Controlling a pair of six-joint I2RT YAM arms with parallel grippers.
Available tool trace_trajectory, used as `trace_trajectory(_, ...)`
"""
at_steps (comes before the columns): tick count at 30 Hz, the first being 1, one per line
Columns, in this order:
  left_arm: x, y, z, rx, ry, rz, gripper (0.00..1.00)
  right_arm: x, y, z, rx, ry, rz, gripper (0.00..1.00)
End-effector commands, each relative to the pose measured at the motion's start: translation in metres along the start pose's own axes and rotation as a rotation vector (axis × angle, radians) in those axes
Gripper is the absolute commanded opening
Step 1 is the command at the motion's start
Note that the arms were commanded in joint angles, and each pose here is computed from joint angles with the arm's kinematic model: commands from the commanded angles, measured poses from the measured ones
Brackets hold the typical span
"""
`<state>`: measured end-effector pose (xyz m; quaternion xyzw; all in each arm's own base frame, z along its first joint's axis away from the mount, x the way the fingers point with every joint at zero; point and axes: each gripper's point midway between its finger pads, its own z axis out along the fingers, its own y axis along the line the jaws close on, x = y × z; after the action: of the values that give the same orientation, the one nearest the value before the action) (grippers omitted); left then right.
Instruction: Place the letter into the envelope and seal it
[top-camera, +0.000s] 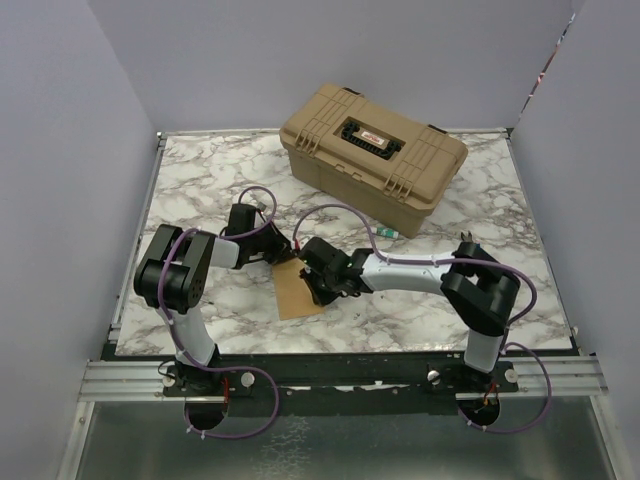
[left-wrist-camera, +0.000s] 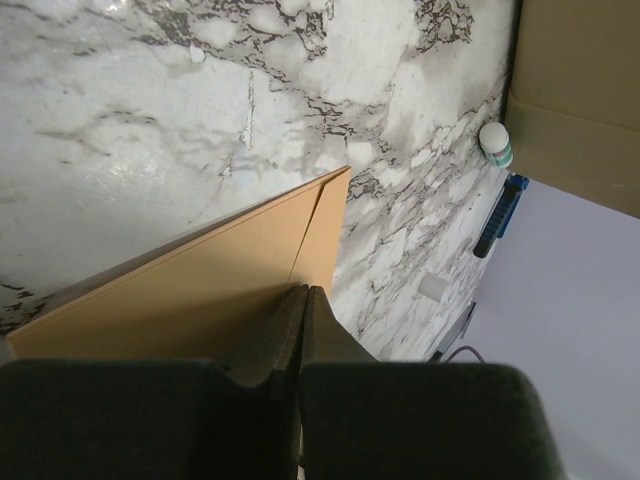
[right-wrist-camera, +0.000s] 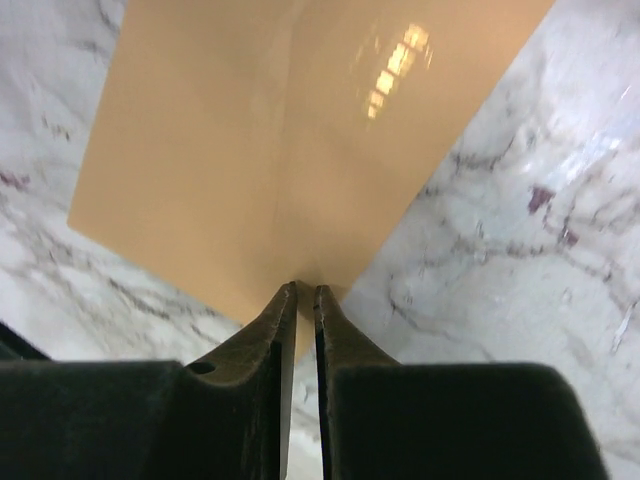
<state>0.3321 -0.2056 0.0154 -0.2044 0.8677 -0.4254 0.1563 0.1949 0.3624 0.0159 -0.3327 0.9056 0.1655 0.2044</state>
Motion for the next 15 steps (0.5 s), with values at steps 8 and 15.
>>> trace_trajectory(8, 0.015, 0.022, -0.008, -0.116, 0.078, -0.013, 0.0, 0.02, -0.028, -0.063, 0.159, 0.158, 0.0, 0.18)
trace_trajectory(15, -0.017, -0.061, -0.043, 0.005, -0.01, 0.139, 0.11, -0.045, -0.075, -0.101, 0.31, -0.041, 0.095, 0.24)
